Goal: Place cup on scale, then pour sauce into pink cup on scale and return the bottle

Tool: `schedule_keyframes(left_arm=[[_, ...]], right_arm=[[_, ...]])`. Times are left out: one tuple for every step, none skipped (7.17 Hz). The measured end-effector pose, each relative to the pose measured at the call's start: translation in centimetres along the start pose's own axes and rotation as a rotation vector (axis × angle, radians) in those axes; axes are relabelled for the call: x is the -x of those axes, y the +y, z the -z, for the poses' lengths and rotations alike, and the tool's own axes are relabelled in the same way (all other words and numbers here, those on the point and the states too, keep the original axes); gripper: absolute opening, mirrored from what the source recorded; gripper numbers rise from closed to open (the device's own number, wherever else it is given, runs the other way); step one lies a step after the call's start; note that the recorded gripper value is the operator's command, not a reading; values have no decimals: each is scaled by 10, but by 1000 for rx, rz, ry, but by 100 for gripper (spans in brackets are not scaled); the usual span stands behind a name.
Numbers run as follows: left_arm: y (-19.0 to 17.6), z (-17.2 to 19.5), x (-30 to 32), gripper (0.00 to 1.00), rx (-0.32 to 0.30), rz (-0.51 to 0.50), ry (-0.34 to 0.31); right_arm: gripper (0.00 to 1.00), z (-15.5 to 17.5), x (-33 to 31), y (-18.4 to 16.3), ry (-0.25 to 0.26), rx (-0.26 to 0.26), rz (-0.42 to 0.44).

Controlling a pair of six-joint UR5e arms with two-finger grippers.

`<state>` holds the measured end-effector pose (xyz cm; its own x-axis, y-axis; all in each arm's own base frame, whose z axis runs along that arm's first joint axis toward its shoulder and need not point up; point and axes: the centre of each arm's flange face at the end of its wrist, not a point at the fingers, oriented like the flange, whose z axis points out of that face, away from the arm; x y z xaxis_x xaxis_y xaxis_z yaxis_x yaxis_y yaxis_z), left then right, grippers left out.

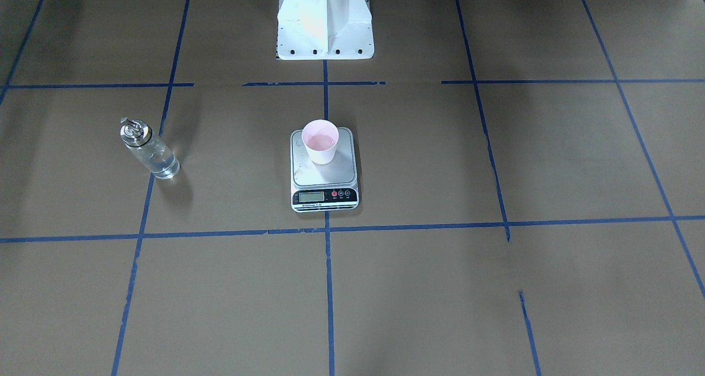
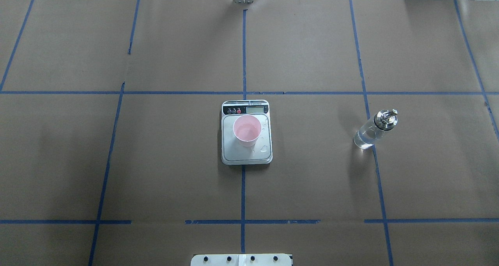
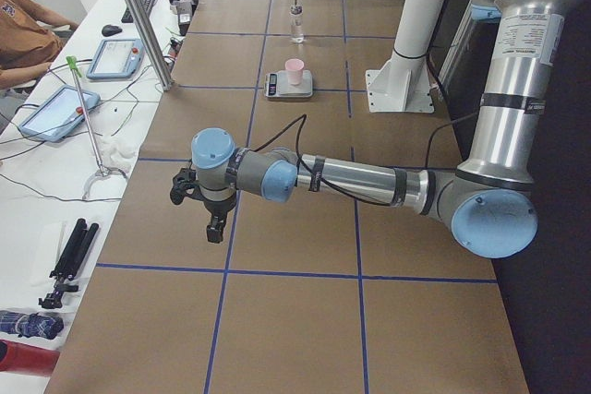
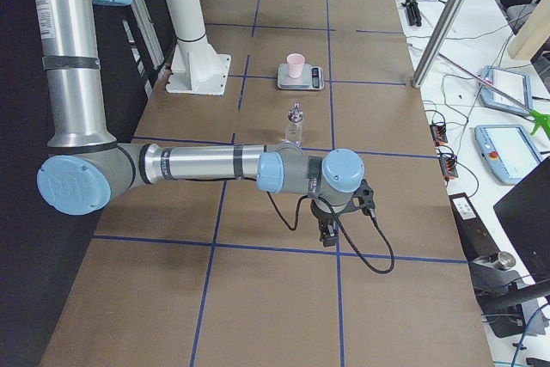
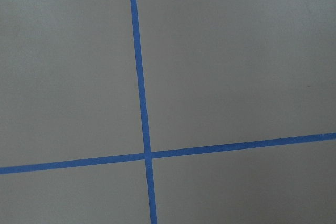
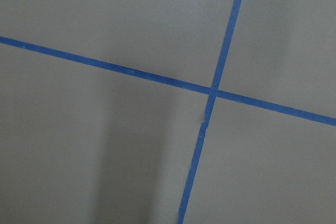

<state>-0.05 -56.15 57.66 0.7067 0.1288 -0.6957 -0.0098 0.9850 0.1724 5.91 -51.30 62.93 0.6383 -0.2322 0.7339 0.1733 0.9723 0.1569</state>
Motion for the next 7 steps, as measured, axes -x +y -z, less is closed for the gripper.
schedule_keyframes(left_arm=[[0,-6,-6,100,11,-9,1],[-1,-10,-8,100,18,-9,2],[-2,-14,-6,100,25,-4,2],[-4,-18,-3,100,32,3,1],[-7,-22,0,100,37,9,0],[-11,-23,2,100,39,14,-1],[-15,-21,7,100,36,26,-3]], right_arm=[[100,-2,0,1,-2,3,-1],[100,-4,0,1,-3,6,-1],[100,-5,0,1,-1,8,0],[100,-6,0,2,1,10,-1],[100,-6,-1,2,0,11,-2],[100,-8,-2,2,-1,13,-4],[100,-9,-3,3,-1,15,-6]])
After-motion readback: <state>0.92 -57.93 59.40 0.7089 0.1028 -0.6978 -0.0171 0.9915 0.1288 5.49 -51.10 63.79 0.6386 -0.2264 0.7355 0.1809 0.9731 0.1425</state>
